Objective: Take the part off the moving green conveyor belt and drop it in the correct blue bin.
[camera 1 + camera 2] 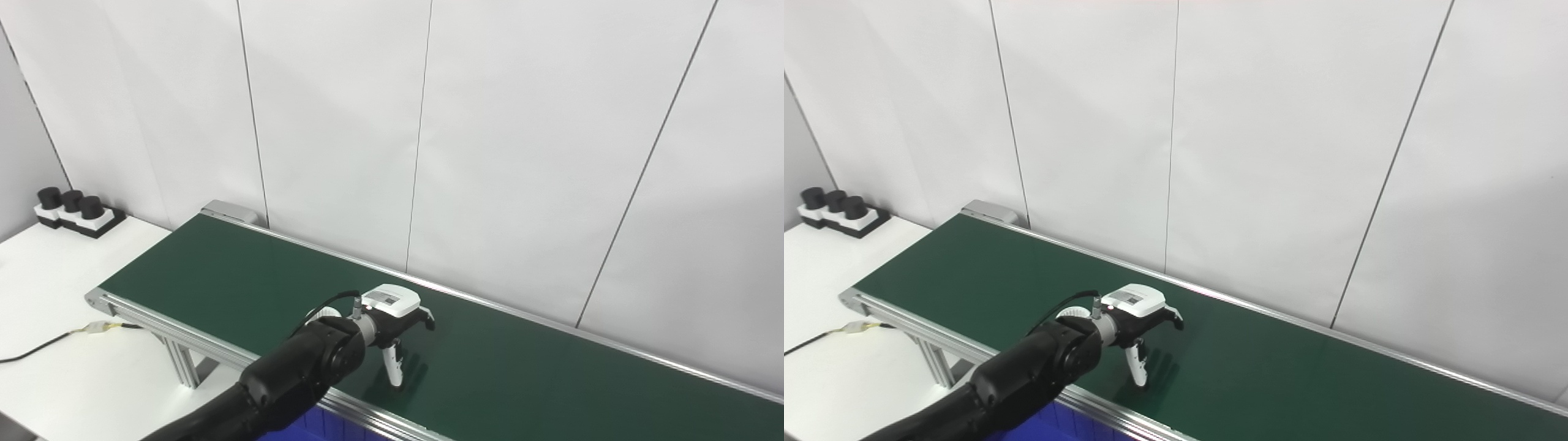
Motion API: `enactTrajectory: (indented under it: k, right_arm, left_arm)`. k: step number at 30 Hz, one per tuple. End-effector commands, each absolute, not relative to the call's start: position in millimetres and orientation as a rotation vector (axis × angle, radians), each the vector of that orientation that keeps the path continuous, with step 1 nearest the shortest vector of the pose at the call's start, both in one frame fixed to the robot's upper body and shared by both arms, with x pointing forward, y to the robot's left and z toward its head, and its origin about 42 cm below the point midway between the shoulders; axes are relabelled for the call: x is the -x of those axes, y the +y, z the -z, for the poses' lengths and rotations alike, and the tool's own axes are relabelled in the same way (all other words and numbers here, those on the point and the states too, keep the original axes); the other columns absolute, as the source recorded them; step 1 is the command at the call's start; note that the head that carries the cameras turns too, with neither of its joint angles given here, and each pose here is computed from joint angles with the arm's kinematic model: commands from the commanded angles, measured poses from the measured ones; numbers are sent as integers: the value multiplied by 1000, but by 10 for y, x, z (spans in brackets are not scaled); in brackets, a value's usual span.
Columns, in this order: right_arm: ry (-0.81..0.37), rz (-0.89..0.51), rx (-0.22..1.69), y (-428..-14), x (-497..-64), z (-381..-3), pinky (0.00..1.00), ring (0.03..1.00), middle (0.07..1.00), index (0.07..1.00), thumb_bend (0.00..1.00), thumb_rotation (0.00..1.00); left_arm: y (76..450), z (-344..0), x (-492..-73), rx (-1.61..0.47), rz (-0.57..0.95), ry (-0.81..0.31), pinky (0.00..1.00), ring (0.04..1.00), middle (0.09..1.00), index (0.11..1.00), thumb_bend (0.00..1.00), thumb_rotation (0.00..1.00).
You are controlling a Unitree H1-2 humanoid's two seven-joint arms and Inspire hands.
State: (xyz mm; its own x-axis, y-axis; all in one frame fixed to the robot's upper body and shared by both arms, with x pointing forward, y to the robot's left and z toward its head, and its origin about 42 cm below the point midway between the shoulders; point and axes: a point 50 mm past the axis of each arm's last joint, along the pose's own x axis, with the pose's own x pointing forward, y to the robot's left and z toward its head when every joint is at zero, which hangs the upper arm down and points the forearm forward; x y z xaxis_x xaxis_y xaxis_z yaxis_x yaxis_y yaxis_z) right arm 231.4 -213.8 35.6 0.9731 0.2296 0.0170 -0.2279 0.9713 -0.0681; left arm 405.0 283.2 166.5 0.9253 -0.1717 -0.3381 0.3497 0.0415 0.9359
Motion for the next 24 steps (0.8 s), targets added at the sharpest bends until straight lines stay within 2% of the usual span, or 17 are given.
enactTrajectory:
  k: [1, 4, 15, 20, 24]
  right_arm:
    - [-82, -230, 65, -2086, -2355, -471, 703, 789, 841, 940, 339, 817]
    - [-88, -236, 60, -2058, -2357, -484, 690, 782, 837, 931, 337, 813]
    - [-94, -234, 62, -1992, -2342, -491, 653, 756, 814, 914, 475, 787]
    - [-102, -238, 62, -1985, -2338, -500, 645, 752, 815, 913, 435, 756]
    - [-103, -237, 64, -1980, -2333, -507, 640, 748, 813, 909, 440, 750]
  left_arm:
    - [2897, -1910, -4137, -1528, 379, 82, 930, 863, 877, 791, 901, 18]
    - [2934, -1869, -4100, -1541, 401, 93, 938, 864, 882, 791, 903, 14]
    - [2989, -1768, -3987, -1551, 432, 77, 915, 838, 852, 771, 896, 0]
    - [3001, -1731, -3964, -1561, 442, 72, 906, 828, 842, 762, 887, 0]
    - [3000, -1695, -3953, -1560, 448, 64, 896, 821, 835, 757, 882, 0]
